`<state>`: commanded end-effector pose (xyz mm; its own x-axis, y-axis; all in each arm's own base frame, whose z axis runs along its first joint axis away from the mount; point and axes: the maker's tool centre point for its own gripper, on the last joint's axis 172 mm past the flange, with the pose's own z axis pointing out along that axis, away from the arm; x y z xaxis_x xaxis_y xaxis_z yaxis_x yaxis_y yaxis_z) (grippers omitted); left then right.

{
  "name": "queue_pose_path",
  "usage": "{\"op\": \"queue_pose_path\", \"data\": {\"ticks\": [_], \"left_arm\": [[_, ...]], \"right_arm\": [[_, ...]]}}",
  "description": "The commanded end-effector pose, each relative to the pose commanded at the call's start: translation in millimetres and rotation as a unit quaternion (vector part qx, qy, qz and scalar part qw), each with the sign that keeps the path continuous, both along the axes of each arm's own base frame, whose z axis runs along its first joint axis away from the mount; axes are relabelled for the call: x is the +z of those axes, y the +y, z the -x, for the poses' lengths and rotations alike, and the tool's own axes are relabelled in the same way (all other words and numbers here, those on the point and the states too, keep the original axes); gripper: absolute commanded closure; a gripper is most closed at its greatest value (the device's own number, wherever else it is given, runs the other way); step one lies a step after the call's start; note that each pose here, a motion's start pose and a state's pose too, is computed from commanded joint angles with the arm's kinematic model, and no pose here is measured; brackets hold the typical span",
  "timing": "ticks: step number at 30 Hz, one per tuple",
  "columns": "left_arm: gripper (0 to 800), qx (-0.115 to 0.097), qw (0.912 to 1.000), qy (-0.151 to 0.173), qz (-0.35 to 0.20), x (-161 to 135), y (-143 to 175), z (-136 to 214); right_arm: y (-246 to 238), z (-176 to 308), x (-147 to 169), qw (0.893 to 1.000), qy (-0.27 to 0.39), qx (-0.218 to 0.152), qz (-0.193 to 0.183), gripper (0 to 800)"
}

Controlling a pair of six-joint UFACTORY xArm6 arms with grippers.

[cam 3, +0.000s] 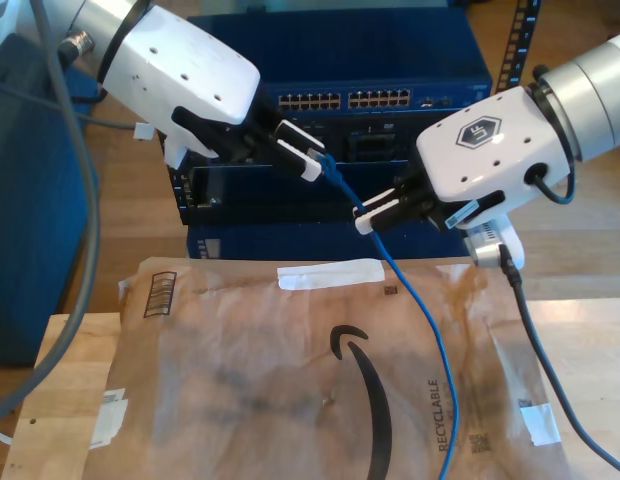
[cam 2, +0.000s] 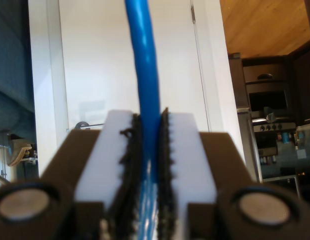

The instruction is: Grab the cable and plug it in

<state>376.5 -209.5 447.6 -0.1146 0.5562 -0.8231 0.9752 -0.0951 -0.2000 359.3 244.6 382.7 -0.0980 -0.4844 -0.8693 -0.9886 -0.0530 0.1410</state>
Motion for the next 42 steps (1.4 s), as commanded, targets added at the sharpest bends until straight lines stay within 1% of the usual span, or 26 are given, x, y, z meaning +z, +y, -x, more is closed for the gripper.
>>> {"op": "queue_pose_path", "data": {"ticks": [6, 17, 18, 19, 20, 22, 24, 25, 26, 27, 28, 29, 30, 31, 32, 33, 34, 35, 36, 38, 39, 40, 41, 42], "left_arm": [[587, 0.0, 1.0, 0.001, 0.001, 0, 0, 0], [587, -0.001, 1.0, 0.004, 0.0, -3, 0, 1], [601, -0.001, 1.0, 0.004, 0.0, -3, 0, 1], [641, 0.0, 1.0, 0.004, 0.0, -3, 0, 1], [657, 0.0, 1.0, 0.004, 0.0, -3, 1, 1], [737, 0.002, 1.0, 0.001, -0.002, -3, 2, 0], [771, 0.007, 1.0, -0.005, -0.003, -4, 3, -4], [780, 0.008, 0.9999, -0.009, -0.003, -5, 4, -6], [791, 0.007, 0.9999, -0.01, -0.003, -5, 4, -6], [797, 0.007, 0.9999, -0.008, -0.003, -7, 4, -6], [797, 0.007, 0.9999, -0.007, -0.003, -8, 4, -6], [797, 0.007, 0.9999, -0.007, -0.003, -8, 4, -6], [797, 0.008, 0.9999, -0.007, -0.003, -8, 4, -6], [797, 0.007, 1.0, -0.006, -0.003, -8, 4, -5], [797, 0.007, 1.0, -0.005, -0.003, -8, 4, -5], [797, 0.006, 1.0, -0.004, -0.003, -7, 4, -4], [795, 0.003, 1.0, -0.002, -0.003, -7, 3, -3], [795, -0.001, 1.0, 0.002, -0.002, -8, 2, 0], [795, -0.007, 0.9999, 0.011, -0.001, -11, 2, 3], [794, -0.022, 0.9984, 0.052, 0.005, -22, 4, 11], [794, -0.021, 0.9967, 0.078, 0.007, -27, 10, 12], [794, -0.011, 0.9949, 0.1, 0.008, -32, 18, 10], [794, -0.001, 0.9933, 0.115, 0.01, -35, 24, 6], [793, 0.008, 0.993, 0.117, 0.013, -35, 30, 3]], "right_arm": [[0, -1, -2, 1.0, 0.002, 0.0, 0.0, 780], [-1, -1, -1, 1.0, 0.002, -0.001, 0.0, 780], [-1, -1, -1, 1.0, 0.002, -0.001, 0.0, 780], [0, -1, -1, 1.0, 0.002, 0.0, 0.0, 780], [0, -1, -1, 1.0, 0.002, 0.0, 0.0, 779], [0, -1, -1, 1.0, 0.002, 0.0, 0.0, 774], [-1, -1, -1, 1.0, 0.002, -0.001, 0.0, 756], [-1, -1, -1, 1.0, 0.002, -0.001, 0.0, 706], [0, -1, -1, 1.0, 0.002, 0.0, -0.001, 608], [0, -1, -1, 1.0, 0.002, 0.0, -0.001, 583], [0, -1, -1, 1.0, 0.003, -0.001, -0.001, 524], [0, -1, -1, 1.0, 0.003, 0.0, -0.001, 418], [0, -1, -1, 1.0, 0.003, 0.0, -0.001, 354], [0, -1, -1, 1.0, 0.003, 0.0, -0.001, 255], [0, -1, -1, 1.0, 0.003, -0.001, -0.001, 131], [-1, -1, -1, 1.0, 0.003, -0.001, -0.001, 68], [-1, -1, 0, 1.0, 0.002, -0.003, -0.001, 29], [-2, -2, 1, 1.0, -0.001, -0.004, -0.001, 11], [-2, -3, 2, 1.0, -0.005, -0.006, -0.001, 10], [-6, -10, 9, 0.999, -0.028, -0.024, 0.005, 8], [-10, -14, 17, 0.998, -0.052, -0.037, 0.011, 8], [-14, -18, 24, 0.995, -0.079, -0.05, 0.014, 8], [-18, -22, 34, 0.992, -0.112, -0.061, 0.018, 8], [-23, -26, 43, 0.987, -0.14, -0.073, 0.02, 9]]}}
